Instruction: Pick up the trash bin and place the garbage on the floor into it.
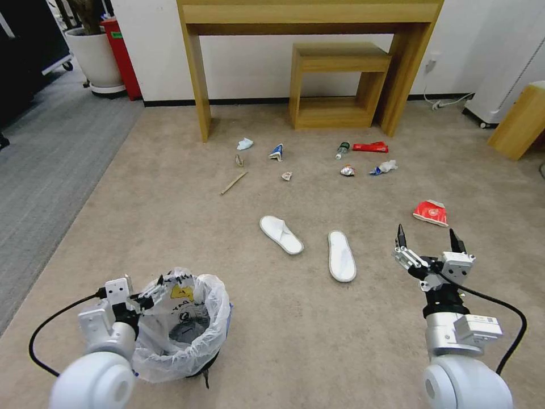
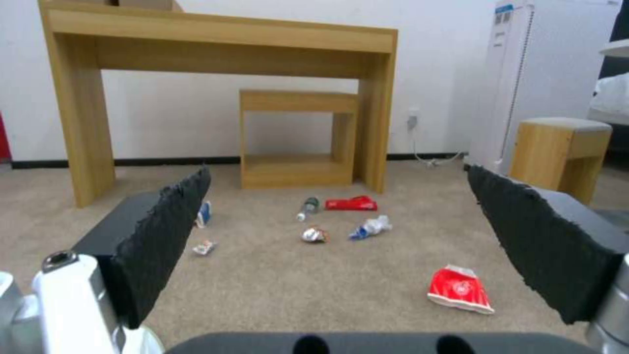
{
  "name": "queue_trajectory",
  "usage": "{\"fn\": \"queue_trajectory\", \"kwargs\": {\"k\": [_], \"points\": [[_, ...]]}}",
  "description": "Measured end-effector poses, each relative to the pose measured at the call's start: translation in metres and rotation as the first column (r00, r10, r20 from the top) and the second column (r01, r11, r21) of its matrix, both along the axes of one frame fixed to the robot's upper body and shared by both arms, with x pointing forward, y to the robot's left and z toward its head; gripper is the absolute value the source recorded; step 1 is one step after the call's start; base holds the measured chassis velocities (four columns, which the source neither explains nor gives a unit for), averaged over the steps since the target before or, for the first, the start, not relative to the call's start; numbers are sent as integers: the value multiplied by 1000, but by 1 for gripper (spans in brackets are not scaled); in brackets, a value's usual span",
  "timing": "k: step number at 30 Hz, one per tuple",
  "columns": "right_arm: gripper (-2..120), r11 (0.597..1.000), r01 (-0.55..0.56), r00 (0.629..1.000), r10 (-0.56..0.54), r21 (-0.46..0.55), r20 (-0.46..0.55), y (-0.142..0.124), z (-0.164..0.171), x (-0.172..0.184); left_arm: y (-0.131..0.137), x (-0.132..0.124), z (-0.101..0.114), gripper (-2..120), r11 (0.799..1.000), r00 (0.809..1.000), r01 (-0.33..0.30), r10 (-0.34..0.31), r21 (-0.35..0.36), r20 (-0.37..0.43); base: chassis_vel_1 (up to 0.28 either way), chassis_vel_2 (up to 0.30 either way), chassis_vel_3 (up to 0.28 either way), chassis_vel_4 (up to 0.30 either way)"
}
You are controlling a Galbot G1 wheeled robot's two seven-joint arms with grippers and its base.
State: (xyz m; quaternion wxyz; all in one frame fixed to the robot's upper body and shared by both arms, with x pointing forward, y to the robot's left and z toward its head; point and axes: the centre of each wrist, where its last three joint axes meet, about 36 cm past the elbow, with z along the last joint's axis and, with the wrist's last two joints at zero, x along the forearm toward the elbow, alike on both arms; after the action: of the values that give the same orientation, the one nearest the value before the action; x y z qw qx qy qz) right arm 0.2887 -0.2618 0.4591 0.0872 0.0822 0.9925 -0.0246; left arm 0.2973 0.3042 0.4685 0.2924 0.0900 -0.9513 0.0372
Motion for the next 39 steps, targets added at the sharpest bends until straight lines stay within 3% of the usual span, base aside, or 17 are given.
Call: {"fn": "queue_trajectory", "kwargs": {"k": [5,11,24,28,39], "points": [[100,1000,3,1000,-3,4,2,0,0,0,4,2,-4,100,999,993,-12,9,-33,-115,0,0,0,0],[100,1000,7,1000,-7,2,8,-1,0,0,20,12,-16,99,1000,980,-16,17,7,-200,0,0,0,0],[100,1000,8,1000,-8,1,13,1,-4,1,44,24,-33,97,999,964,-13,23,40,-263,0,0,0,0],[100,1000,8,1000,-8,-1,14,0,-6,1,47,25,-38,89,999,960,-11,23,43,-278,0,0,0,0],[100,1000,9,1000,-9,0,15,1,-10,3,48,24,-48,81,999,953,-1,17,53,-302,0,0,0,0]]}}
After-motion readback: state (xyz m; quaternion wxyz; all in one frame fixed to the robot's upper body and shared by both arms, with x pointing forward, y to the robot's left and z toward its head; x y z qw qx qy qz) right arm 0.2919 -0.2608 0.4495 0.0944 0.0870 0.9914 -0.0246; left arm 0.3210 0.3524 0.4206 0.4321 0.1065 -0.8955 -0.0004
